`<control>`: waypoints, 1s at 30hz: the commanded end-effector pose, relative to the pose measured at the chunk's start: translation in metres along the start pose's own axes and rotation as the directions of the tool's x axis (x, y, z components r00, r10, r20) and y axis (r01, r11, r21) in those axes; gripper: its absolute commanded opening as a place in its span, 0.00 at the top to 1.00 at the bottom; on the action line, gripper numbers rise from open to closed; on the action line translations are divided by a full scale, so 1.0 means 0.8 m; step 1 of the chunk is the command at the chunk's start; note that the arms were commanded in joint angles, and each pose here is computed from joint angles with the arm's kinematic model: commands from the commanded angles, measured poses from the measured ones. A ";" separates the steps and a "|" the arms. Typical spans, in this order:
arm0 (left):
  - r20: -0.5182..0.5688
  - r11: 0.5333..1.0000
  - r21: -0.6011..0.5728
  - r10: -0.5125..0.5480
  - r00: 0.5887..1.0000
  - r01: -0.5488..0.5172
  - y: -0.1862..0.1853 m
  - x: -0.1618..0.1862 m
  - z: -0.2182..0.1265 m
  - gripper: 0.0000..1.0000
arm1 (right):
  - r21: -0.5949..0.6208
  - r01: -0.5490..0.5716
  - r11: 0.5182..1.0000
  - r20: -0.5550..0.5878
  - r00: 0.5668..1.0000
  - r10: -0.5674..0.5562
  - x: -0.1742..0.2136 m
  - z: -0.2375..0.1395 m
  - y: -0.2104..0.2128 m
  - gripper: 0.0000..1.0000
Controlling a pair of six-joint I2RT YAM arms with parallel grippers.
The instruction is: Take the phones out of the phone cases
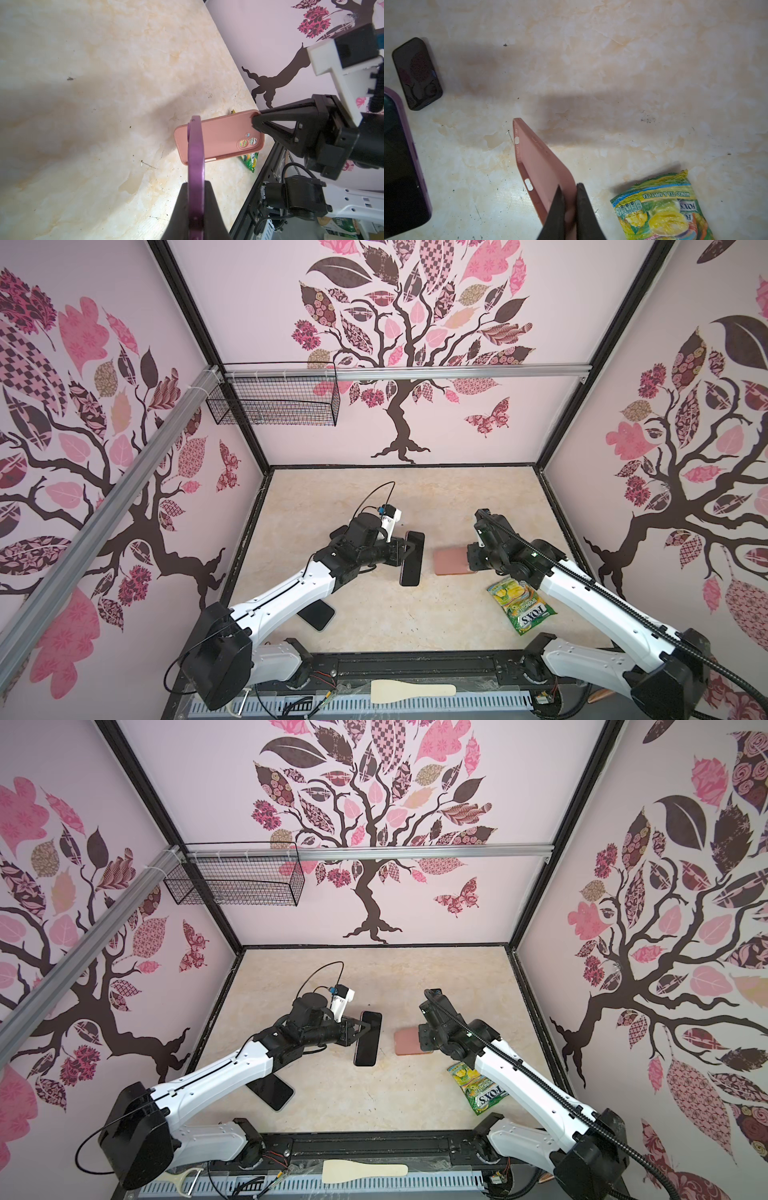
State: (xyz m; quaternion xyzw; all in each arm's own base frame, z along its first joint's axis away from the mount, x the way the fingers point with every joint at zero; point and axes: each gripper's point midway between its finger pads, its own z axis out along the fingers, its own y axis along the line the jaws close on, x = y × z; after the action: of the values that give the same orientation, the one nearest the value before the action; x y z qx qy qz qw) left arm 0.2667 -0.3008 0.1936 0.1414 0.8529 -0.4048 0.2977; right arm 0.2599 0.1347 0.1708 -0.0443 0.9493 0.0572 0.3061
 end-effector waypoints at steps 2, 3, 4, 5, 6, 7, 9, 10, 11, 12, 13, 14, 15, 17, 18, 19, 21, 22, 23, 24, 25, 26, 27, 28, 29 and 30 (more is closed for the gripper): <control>-0.038 0.992 0.050 -0.116 0.993 0.118 0.000 0.013 0.024 1.00 | 0.114 -0.030 0.993 -0.065 0.997 0.037 0.005 -0.005 -0.030 1.00; -0.049 0.990 0.049 -0.130 0.990 0.133 0.002 0.018 0.031 1.00 | 0.112 -0.040 0.993 -0.078 0.996 0.049 0.006 -0.004 -0.035 1.00; -0.059 0.989 0.047 -0.138 0.989 0.141 0.001 0.022 0.038 1.00 | 0.105 -0.050 0.993 -0.090 0.994 0.060 0.007 -0.004 -0.038 1.00; -0.066 0.988 0.041 -0.145 0.987 0.148 0.001 0.027 0.045 1.00 | 0.101 -0.068 0.993 -0.103 0.992 0.078 0.007 -0.004 -0.043 1.00; -0.070 0.988 0.035 -0.146 0.987 0.149 -0.002 0.030 0.053 1.00 | 0.099 -0.087 0.991 -0.114 0.989 0.098 0.007 -0.004 -0.049 1.00; -0.075 0.987 0.025 -0.156 0.985 0.158 -0.002 0.034 0.060 1.00 | 0.095 -0.095 0.991 -0.120 0.987 0.106 0.006 -0.004 -0.052 1.00; -0.081 0.982 0.014 -0.184 0.979 0.186 -0.002 0.039 0.077 1.00 | 0.105 -0.093 0.990 -0.130 0.986 0.106 0.006 -0.005 -0.059 1.00; -0.081 0.979 0.012 -0.201 0.976 0.203 -0.001 0.041 0.084 1.00 | 0.113 -0.084 0.990 -0.136 0.986 0.099 0.006 -0.005 -0.061 1.00; -0.081 0.976 0.018 -0.215 0.973 0.217 -0.002 0.042 0.091 1.00 | 0.123 -0.077 0.989 -0.148 0.984 0.095 0.008 -0.004 -0.063 1.00; -0.079 0.973 0.019 -0.230 0.970 0.232 -0.001 0.043 0.099 1.00 | 0.126 -0.072 0.989 -0.156 0.984 0.091 0.009 -0.004 -0.064 1.00; -0.075 0.969 0.018 -0.243 0.967 0.245 0.000 0.042 0.104 1.00 | 0.126 -0.067 0.990 -0.165 0.982 0.088 0.011 -0.003 -0.063 1.00; -0.078 0.966 0.008 -0.258 0.963 0.260 0.003 0.044 0.110 1.00 | 0.127 -0.061 0.990 -0.176 0.981 0.083 0.013 -0.002 -0.064 1.00; -0.080 0.962 -0.006 -0.273 0.959 0.273 0.008 0.046 0.115 1.00 | 0.131 -0.057 0.990 -0.187 0.979 0.081 0.015 0.000 -0.064 1.00; -0.062 0.957 0.002 -0.288 0.956 0.289 0.009 0.042 0.125 1.00 | 0.127 -0.052 0.991 -0.202 0.976 0.077 0.017 0.002 -0.063 1.00; -0.062 0.953 0.000 -0.304 0.951 0.304 0.011 0.042 0.129 1.00 | 0.121 -0.050 0.991 -0.210 0.975 0.075 0.019 0.003 -0.061 1.00; -0.063 0.949 0.000 -0.315 0.947 0.316 0.012 0.043 0.133 1.00 | 0.121 -0.046 0.992 -0.218 0.973 0.072 0.020 0.004 -0.061 1.00; -0.077 0.942 0.012 -0.334 0.939 0.336 0.012 0.046 0.143 1.00 | 0.120 -0.037 0.992 -0.237 0.969 0.065 0.022 0.006 -0.060 1.00; -0.080 0.938 0.015 -0.343 0.936 0.346 0.012 0.047 0.147 1.00 | 0.119 -0.033 0.992 -0.245 0.967 0.061 0.022 0.007 -0.059 1.00; -0.083 0.935 0.020 -0.353 0.932 0.355 0.012 0.049 0.151 1.00 | 0.122 -0.025 0.992 -0.253 0.966 0.056 0.022 0.008 -0.060 1.00; -0.088 0.930 0.025 -0.363 0.928 0.366 0.011 0.050 0.155 1.00 | 0.127 -0.024 0.992 -0.257 0.965 0.056 0.021 0.007 -0.060 1.00; -0.091 0.926 0.026 -0.374 0.923 0.378 0.012 0.052 0.159 1.00 | 0.131 -0.022 0.991 -0.257 0.965 0.056 0.021 0.007 -0.061 1.00; -0.093 0.921 0.032 -0.385 0.918 0.389 0.011 0.053 0.163 1.00 | 0.137 -0.019 0.990 -0.263 0.963 0.055 0.021 0.008 -0.062 1.00; -0.095 0.916 0.042 -0.395 0.914 0.400 0.009 0.053 0.167 1.00 | 0.144 -0.015 0.989 -0.266 0.962 0.054 0.021 0.008 -0.064 1.00; -0.100 0.911 0.051 -0.402 0.910 0.408 0.007 0.054 0.170 1.00 | 0.157 -0.012 0.988 -0.268 0.962 0.054 0.021 0.008 -0.066 1.00; -0.101 0.906 0.055 -0.413 0.905 0.419 0.007 0.054 0.173 1.00 | 0.174 -0.007 0.985 -0.265 0.963 0.054 0.020 0.008 -0.070 1.00; -0.103 0.904 0.062 -0.416 0.903 0.424 0.005 0.054 0.176 1.00 | 0.187 -0.001 0.982 -0.267 0.962 0.052 0.021 0.009 -0.073 1.00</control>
State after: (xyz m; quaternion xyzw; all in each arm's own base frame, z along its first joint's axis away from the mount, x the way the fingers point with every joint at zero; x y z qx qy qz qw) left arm 0.2772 -0.3803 0.0572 -0.0160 0.8932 -0.4266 0.1416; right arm 0.2556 0.0844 0.1447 -0.0095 0.9837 -0.0102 0.1793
